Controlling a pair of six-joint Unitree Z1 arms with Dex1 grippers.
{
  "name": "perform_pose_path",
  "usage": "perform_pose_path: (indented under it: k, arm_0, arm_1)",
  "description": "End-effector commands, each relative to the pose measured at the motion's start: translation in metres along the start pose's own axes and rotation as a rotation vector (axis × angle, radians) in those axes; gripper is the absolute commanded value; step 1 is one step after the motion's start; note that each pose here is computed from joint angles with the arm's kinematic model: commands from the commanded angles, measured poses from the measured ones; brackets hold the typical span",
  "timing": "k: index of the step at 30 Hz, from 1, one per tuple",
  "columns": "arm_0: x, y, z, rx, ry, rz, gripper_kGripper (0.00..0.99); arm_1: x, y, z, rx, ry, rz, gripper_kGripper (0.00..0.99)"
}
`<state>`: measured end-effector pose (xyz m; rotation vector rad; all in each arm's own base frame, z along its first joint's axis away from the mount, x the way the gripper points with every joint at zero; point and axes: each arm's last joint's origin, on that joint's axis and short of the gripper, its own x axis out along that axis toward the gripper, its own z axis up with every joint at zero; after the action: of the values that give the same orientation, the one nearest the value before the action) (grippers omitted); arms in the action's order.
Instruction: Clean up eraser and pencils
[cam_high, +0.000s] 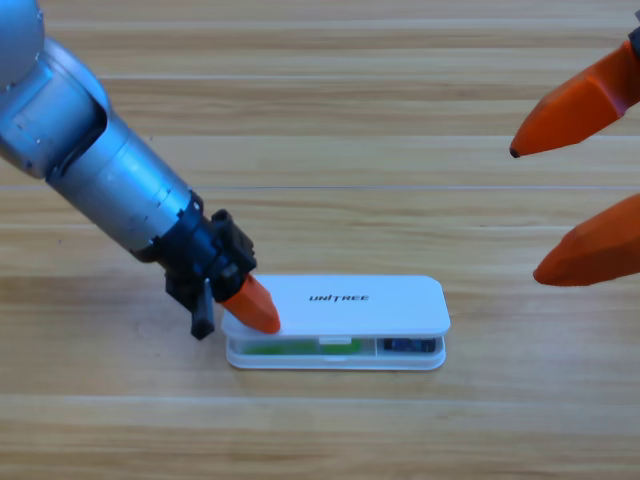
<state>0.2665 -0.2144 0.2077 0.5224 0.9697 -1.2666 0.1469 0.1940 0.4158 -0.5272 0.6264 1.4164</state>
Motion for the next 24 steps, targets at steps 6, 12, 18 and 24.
perform_pose_path:
  k: [6, 12, 18, 24]
  arm_0:
    - [0.012, -0.004, -0.003, 0.012, 0.011, 0.005, 0.0]
    - [0.022, 0.005, 0.001, 0.003, 0.028, 0.009, 0.0]
    - [0.035, 0.011, -0.002, -0.01, 0.067, 0.002, 0.0]
    - [0.043, 0.012, -0.002, 0.001, 0.077, -0.007, 0.0]
  arm_1:
    - [0.021, -0.011, -0.005, 0.036, 0.024, 0.025, 0.976]
    - [0.023, -0.012, -0.005, 0.039, 0.026, 0.026, 0.976]
    - [0.023, -0.012, -0.005, 0.04, 0.028, 0.026, 0.976]
    - [0.024, -0.012, -0.005, 0.04, 0.029, 0.027, 0.976]
